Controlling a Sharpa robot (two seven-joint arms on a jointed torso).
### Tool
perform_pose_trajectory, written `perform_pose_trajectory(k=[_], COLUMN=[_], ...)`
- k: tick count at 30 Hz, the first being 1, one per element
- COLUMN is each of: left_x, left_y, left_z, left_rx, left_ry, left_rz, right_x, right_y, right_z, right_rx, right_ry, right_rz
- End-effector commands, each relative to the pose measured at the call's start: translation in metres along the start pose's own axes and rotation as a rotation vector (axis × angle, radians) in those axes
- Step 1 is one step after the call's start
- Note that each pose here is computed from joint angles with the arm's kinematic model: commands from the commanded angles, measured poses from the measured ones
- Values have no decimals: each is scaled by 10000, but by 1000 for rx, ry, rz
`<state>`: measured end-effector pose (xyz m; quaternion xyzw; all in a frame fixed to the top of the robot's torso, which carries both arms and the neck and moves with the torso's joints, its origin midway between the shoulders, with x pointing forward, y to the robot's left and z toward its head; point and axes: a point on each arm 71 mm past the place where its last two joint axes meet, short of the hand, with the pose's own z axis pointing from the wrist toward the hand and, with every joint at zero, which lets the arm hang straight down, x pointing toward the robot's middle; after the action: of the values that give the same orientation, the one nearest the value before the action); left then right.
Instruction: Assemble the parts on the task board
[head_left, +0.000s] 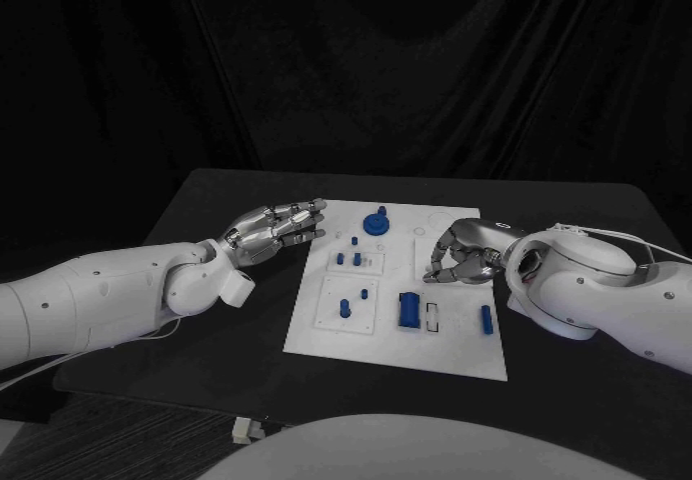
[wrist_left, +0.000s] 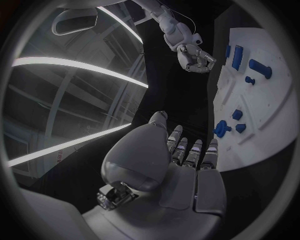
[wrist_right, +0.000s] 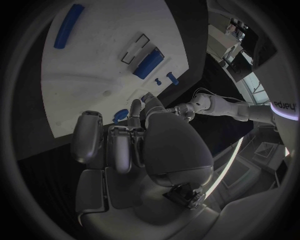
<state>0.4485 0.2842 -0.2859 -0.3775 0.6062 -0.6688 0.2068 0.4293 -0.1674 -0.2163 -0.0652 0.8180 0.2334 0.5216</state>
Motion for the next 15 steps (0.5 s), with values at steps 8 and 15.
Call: perform_pose_trajectory(k=[8, 15], left_x=[19, 8], left_y=[-3, -3], left_z=[5, 0], left_rx=[15, 15], left_ry=[14, 11], left_rz=[-12, -10], right_x=[17, 69], right_y=[-25, -261], right_z=[-92, -201], right_rx=[-42, 134], right_ry=[-54, 58], right_rz=[-150, -205])
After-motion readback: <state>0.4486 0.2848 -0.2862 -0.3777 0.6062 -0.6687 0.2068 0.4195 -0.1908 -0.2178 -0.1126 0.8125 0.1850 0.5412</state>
